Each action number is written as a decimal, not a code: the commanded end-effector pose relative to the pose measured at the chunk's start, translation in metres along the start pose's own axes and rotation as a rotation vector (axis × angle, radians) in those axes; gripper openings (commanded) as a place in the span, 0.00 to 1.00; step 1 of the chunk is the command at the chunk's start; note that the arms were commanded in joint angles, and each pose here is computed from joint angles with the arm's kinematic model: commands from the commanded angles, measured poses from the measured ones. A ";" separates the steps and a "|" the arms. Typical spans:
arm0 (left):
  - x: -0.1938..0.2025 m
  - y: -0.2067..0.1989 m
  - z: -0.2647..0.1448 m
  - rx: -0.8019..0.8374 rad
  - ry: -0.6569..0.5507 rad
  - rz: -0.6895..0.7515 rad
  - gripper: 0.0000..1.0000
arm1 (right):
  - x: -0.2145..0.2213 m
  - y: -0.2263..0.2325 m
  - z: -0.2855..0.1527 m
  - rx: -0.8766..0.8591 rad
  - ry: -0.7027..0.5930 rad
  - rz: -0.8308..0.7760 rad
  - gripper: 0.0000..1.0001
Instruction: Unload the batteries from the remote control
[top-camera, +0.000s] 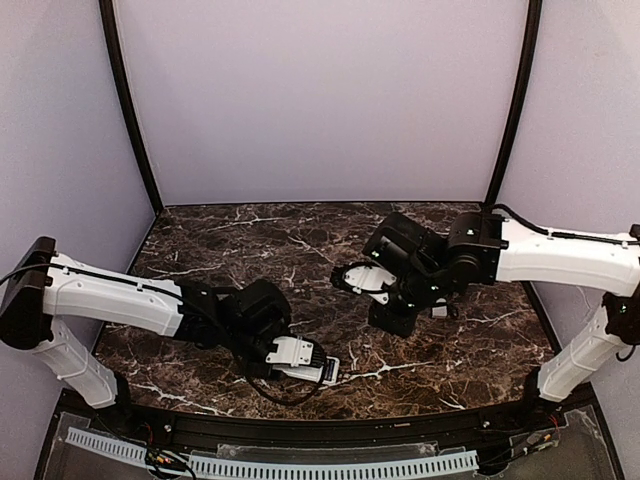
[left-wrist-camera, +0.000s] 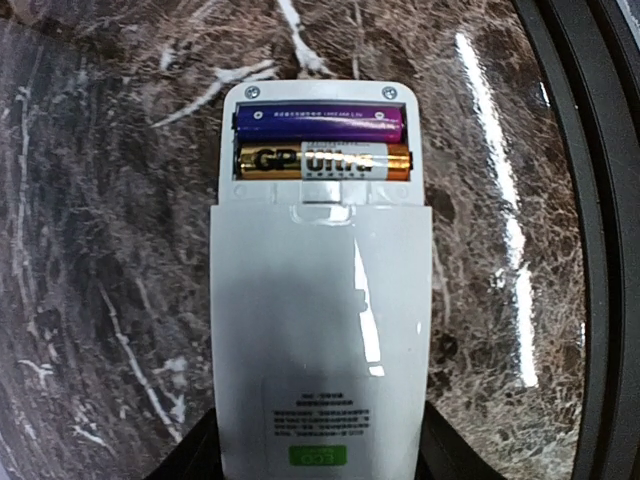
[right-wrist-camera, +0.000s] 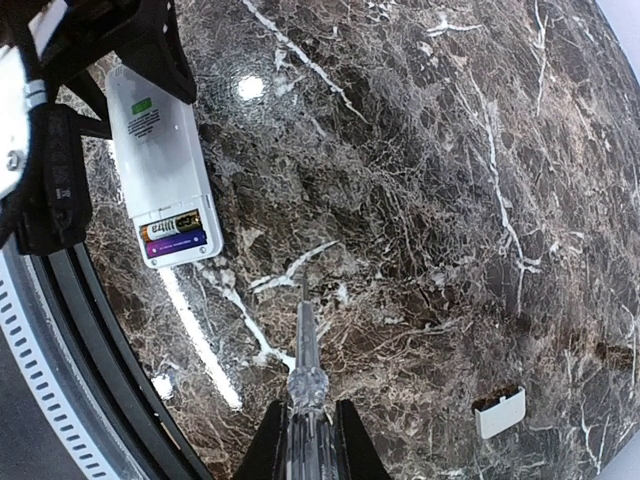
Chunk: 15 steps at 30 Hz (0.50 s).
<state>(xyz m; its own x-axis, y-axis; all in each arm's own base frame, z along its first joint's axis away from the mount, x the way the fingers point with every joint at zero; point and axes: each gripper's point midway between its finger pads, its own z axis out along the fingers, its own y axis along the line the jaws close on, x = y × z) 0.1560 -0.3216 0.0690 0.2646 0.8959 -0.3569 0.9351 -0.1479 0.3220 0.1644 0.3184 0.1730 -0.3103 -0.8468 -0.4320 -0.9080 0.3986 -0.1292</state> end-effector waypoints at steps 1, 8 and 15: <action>-0.007 -0.035 0.008 0.206 -0.012 -0.101 0.02 | 0.008 0.005 -0.010 -0.016 -0.016 0.048 0.00; 0.003 -0.046 0.032 0.277 0.072 -0.120 0.09 | 0.020 0.018 -0.004 -0.081 -0.010 -0.012 0.00; 0.004 -0.039 0.037 0.232 0.076 -0.123 0.41 | 0.018 0.030 -0.002 -0.150 -0.021 -0.108 0.00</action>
<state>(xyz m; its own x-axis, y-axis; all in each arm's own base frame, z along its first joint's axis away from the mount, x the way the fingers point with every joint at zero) 0.1293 -0.3315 0.0237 0.1464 0.9324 -0.3303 0.9891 -0.1328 0.0634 0.1395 0.3016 0.1554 -0.2843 -0.8716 -0.3993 -0.9409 0.3335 -0.0581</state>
